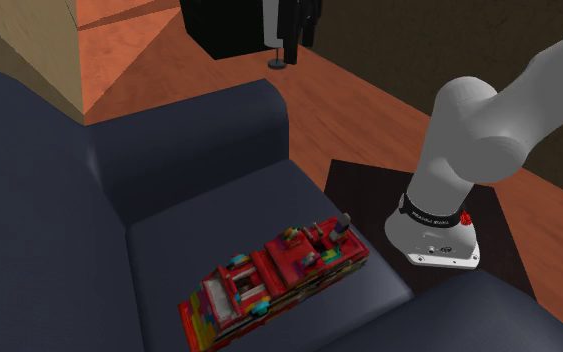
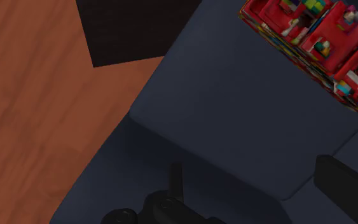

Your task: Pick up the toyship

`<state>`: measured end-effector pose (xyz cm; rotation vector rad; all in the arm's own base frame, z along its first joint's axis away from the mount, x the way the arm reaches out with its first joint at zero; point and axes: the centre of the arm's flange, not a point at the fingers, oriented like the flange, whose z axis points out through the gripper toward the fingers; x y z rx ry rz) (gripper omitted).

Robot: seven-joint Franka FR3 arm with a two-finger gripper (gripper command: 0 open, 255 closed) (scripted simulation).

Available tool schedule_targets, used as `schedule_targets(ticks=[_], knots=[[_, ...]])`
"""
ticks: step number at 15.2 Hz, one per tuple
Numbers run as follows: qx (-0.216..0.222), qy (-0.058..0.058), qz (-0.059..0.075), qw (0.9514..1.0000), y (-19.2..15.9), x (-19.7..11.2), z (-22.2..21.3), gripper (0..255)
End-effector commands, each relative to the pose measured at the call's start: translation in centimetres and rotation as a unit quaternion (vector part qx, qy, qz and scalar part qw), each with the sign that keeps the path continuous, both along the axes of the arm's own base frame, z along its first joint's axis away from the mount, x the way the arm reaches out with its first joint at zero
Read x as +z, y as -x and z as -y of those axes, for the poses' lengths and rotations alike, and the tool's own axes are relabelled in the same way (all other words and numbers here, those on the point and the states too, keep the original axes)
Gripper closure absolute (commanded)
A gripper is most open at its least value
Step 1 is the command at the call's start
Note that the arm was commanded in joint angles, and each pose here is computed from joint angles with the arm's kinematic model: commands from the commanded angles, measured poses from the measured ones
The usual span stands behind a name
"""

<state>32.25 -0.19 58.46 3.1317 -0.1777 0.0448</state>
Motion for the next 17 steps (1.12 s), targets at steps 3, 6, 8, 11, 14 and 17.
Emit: schedule_targets(ticks=[3,6,8,11,14,17], knots=[[-0.018,-0.012,-0.017,0.9996,0.6,-2.2,-0.6,0],[-0.044,-0.031,-0.044,0.9976,1.5,-5.4,-1.7,0],[-0.061,-0.043,-0.061,0.9953,2.2,-7.4,-2.5,0],[-0.087,-0.062,-0.087,0.9905,3.2,-10.5,-3.9,0],[-0.113,-0.080,-0.113,0.9839,4.4,-13.4,-5.5,0],[-0.139,-0.098,-0.138,0.9756,5.7,-16.2,-7.2,0]])
